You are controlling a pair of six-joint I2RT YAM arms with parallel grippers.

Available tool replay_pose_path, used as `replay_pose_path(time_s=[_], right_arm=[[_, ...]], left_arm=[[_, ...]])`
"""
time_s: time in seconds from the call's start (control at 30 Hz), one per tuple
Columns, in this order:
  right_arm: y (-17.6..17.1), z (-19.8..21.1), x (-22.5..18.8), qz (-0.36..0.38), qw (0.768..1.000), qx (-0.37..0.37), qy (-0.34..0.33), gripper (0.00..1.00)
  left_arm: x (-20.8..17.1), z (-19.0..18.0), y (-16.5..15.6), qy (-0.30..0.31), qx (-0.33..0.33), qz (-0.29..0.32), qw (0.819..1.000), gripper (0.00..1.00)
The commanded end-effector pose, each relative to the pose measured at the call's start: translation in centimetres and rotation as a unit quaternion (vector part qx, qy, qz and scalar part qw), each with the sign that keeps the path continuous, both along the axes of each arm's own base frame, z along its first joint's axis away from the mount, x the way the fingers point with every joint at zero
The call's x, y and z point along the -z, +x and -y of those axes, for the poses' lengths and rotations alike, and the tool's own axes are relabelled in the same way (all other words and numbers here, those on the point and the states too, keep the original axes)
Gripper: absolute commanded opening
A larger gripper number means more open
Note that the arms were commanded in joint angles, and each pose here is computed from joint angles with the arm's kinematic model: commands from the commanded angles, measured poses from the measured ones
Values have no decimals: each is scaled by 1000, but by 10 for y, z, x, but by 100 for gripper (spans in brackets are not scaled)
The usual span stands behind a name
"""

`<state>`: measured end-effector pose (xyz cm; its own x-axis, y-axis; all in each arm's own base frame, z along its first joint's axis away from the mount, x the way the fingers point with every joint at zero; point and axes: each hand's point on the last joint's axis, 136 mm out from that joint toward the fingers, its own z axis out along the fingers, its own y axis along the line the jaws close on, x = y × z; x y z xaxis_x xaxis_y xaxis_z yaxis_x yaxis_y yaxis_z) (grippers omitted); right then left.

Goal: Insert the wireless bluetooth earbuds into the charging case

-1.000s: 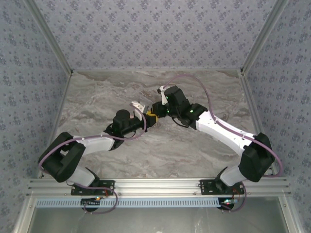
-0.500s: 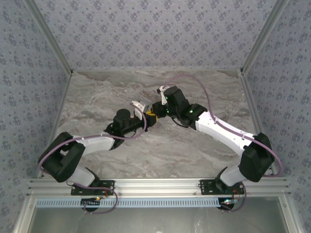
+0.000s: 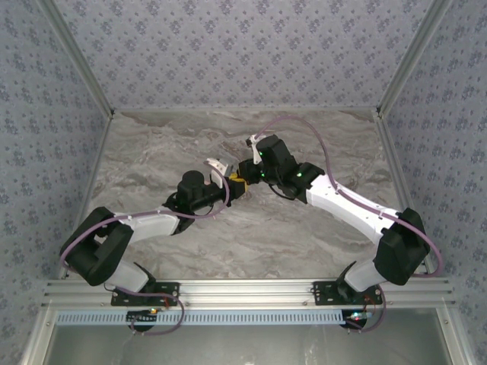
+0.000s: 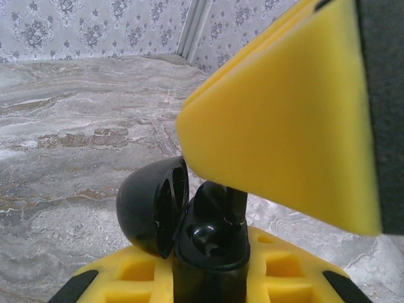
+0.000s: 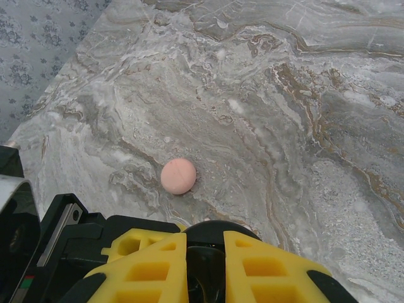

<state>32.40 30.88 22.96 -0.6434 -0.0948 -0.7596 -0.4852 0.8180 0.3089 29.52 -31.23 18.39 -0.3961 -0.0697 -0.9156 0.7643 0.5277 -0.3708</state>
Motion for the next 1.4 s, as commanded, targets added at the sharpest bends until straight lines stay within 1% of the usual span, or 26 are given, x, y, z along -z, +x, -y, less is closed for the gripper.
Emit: replay_pose_path(time_s=[0.0, 0.27, 0.57, 0.83, 1.17, 1.37], right_arm=[[-2, -2, -14, 13, 1000, 0, 13, 17], [-3, -3, -13, 12, 1000, -3, 14, 17], [-3, 2, -9, 15, 1000, 4, -4, 17], [-5, 0, -9, 14, 1000, -5, -3, 17], [-11, -2, -8, 9, 1000, -20, -5, 17], [-14, -3, -9, 9, 1000, -23, -4, 21]], left_arm=[[-28, 5, -2, -26, 9, 26, 999, 12], [-36, 4, 1, -38, 2, 25, 999, 12], [-44, 0, 2, -48, -12, 29, 998, 12], [-51, 2, -1, -56, -1, 39, 998, 12], [-59, -3, 0, -63, -15, 45, 997, 12], [-61, -4, -1, -61, -15, 49, 997, 11]])
